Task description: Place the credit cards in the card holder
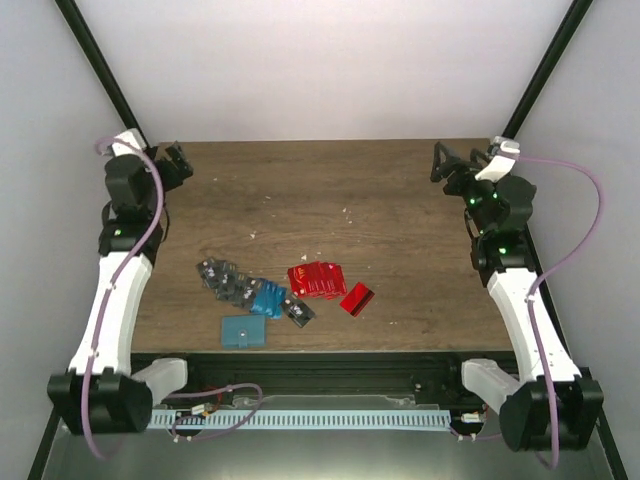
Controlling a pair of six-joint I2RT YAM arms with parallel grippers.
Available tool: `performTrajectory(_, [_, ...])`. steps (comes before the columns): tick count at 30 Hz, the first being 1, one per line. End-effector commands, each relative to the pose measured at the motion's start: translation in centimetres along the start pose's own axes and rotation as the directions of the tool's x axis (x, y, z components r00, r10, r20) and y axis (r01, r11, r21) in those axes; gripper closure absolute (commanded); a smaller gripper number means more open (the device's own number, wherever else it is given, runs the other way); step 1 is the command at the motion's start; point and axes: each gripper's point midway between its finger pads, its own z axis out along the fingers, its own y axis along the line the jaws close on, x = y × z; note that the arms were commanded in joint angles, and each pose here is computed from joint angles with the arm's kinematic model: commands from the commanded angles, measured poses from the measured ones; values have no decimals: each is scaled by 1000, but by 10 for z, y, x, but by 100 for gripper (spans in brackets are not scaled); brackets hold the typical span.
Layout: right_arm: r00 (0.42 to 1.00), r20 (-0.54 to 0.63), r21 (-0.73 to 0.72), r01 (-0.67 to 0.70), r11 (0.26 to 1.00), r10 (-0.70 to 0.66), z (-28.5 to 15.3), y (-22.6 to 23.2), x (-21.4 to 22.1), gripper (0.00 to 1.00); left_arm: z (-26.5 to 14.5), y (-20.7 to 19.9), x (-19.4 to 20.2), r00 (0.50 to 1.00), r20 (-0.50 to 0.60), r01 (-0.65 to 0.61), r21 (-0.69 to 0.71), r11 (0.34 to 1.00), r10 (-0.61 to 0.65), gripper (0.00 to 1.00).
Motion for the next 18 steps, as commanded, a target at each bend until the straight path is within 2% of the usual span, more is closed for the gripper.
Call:
performTrajectory(1, [968, -221, -151, -154, 976, 119, -17, 33, 38, 0, -49, 14, 24, 981, -172, 78, -73, 994, -90, 0])
performTrajectory(3, [950, -299, -295, -185, 937, 93, -29, 60, 47, 0, -60, 19, 31, 972, -210, 87, -96, 992, -105, 0])
performTrajectory(5, [922, -382, -403, -229, 886, 64, -41, 84, 62, 0, -70, 33, 55, 945, -269, 142, -179, 973, -187, 0])
performTrajectory(6, [910, -413, -432, -236, 870, 42, -47, 95, 72, 0, -74, 36, 76, 918, -324, 169, -199, 965, -228, 0])
performTrajectory(8, [898, -439, -494, -215, 842, -28, -61, 121, 92, 0, -80, 24, 112, 865, -453, 182, -118, 976, -216, 0])
performTrajectory(10, [886, -449, -586, -193, 787, -118, -85, 158, 115, 0, -90, 21, 151, 794, -560, 221, -100, 970, -239, 0])
performTrajectory(11, [881, -447, -618, -180, 766, -154, -96, 170, 124, 0, -97, 22, 170, 758, -602, 239, -104, 965, -252, 0])
performTrajectory(13, [870, -439, -674, -154, 722, -224, -117, 191, 146, 0, -110, 24, 193, 722, -641, 259, -102, 961, -262, 0])
performTrajectory(18, [816, -394, -796, -73, 600, -423, -158, 238, 210, 0, -128, 35, 192, 762, -618, 181, -84, 980, -194, 0])
